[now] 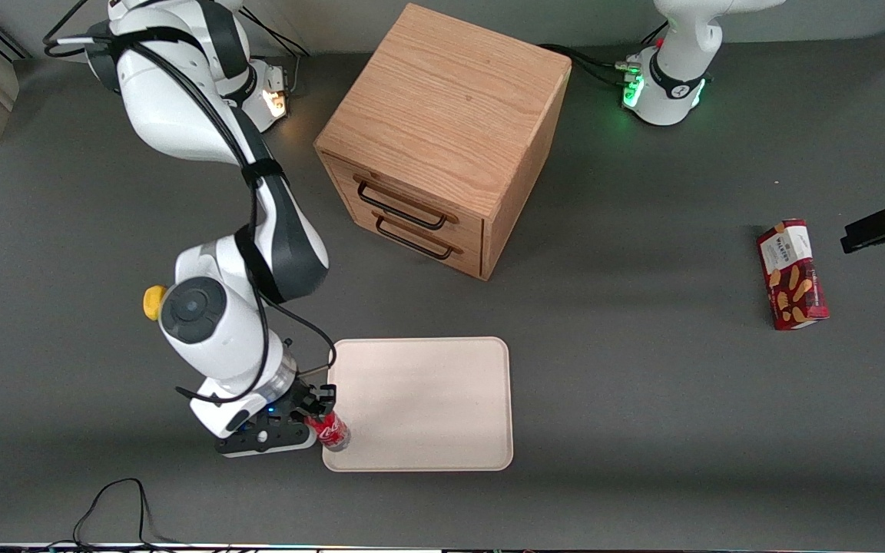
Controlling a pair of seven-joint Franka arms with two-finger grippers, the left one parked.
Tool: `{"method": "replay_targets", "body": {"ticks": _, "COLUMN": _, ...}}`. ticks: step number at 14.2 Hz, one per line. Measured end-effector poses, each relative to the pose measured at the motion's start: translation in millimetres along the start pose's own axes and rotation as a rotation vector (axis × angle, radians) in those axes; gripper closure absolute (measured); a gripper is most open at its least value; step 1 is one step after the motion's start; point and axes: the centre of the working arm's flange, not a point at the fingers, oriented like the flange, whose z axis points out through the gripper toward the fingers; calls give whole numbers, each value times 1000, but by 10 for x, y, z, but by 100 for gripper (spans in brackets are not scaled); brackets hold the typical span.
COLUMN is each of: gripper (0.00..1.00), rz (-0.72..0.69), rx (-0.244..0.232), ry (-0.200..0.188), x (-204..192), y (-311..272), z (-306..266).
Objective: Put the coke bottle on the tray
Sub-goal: 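Lower the bottle onto the tray and open the right gripper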
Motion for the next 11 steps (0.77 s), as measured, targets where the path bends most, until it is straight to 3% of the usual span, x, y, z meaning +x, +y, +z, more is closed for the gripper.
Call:
{"method": "replay_targets", "body": {"ticks": 4, "gripper": 70, "rz": -11, "rx": 1, "ry": -48, "x": -90, "y": -81, "z": 277}}
{"method": "replay_targets", "body": {"ticks": 11, "gripper": 70, "rz": -56, "rx": -2, "ry": -74, "x": -138, "y": -93, "z": 461}}
